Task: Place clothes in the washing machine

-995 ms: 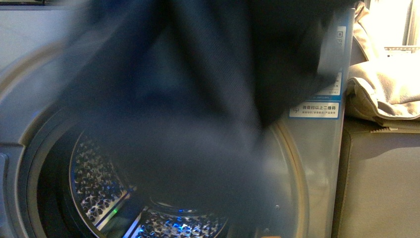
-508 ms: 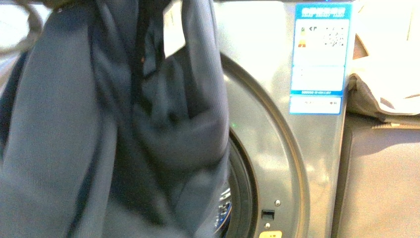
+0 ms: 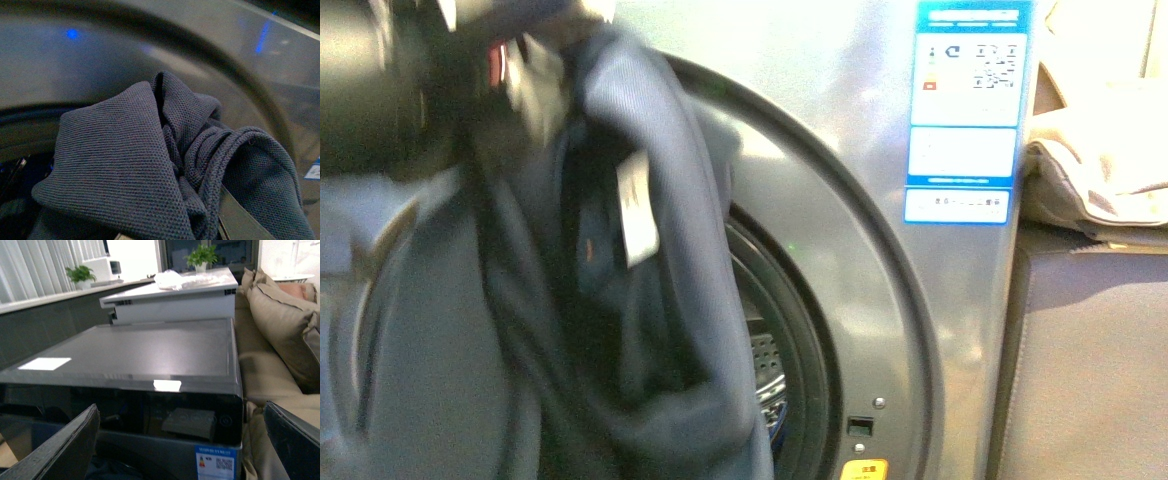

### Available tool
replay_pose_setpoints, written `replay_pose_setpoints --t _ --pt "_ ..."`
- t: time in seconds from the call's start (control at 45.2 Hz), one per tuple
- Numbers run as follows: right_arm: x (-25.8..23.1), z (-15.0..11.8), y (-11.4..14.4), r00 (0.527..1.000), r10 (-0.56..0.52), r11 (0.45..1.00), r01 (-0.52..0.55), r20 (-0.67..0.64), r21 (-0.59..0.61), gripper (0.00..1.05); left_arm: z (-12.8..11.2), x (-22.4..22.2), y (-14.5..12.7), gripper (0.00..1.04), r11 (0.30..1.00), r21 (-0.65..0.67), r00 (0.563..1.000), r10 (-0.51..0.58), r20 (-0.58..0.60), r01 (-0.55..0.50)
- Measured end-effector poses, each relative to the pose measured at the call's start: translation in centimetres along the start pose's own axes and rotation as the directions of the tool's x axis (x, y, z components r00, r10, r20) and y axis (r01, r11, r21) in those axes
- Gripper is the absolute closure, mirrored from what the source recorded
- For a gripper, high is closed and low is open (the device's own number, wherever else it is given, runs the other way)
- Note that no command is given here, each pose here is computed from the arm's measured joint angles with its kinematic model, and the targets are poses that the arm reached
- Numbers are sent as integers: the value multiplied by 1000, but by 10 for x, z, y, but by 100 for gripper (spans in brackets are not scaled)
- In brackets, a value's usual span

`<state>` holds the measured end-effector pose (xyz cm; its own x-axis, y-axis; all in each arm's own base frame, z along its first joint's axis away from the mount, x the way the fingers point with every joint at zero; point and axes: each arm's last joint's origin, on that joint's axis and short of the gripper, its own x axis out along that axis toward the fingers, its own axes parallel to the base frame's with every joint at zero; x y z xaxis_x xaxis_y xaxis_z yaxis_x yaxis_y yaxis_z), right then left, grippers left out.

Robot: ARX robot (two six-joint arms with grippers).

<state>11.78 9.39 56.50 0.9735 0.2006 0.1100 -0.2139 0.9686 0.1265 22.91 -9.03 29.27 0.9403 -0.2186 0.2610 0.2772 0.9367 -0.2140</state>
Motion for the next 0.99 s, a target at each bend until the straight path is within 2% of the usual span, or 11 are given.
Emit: replay_pose_setpoints --t 0.354,0.464,0.774,0.84,0.928,0.995 --pt "-21 -33 -26 991 -111 994 111 -72 0 8 -57 3 17 97 999 -5 991 47 -124 -48" --pt "-27 -53 -40 985 -170 984 168 -36 -54 23 -67 6 19 97 999 -8 989 50 -137 -52" --pt "-52 -182 -83 976 -210 971 202 -55 -131 73 -94 21 22 97 998 -12 984 62 -165 -65" --pt "-59 -213 -90 980 -188 975 178 -68 -136 87 -99 28 22 97 997 -10 984 67 -166 -70" --pt "-63 -235 -97 978 -196 973 185 -72 -139 101 -107 36 21 97 997 -6 982 77 -172 -79" --pt "-64 -250 -102 977 -200 972 189 -73 -143 102 -112 41 21 97 997 -2 981 77 -179 -79"
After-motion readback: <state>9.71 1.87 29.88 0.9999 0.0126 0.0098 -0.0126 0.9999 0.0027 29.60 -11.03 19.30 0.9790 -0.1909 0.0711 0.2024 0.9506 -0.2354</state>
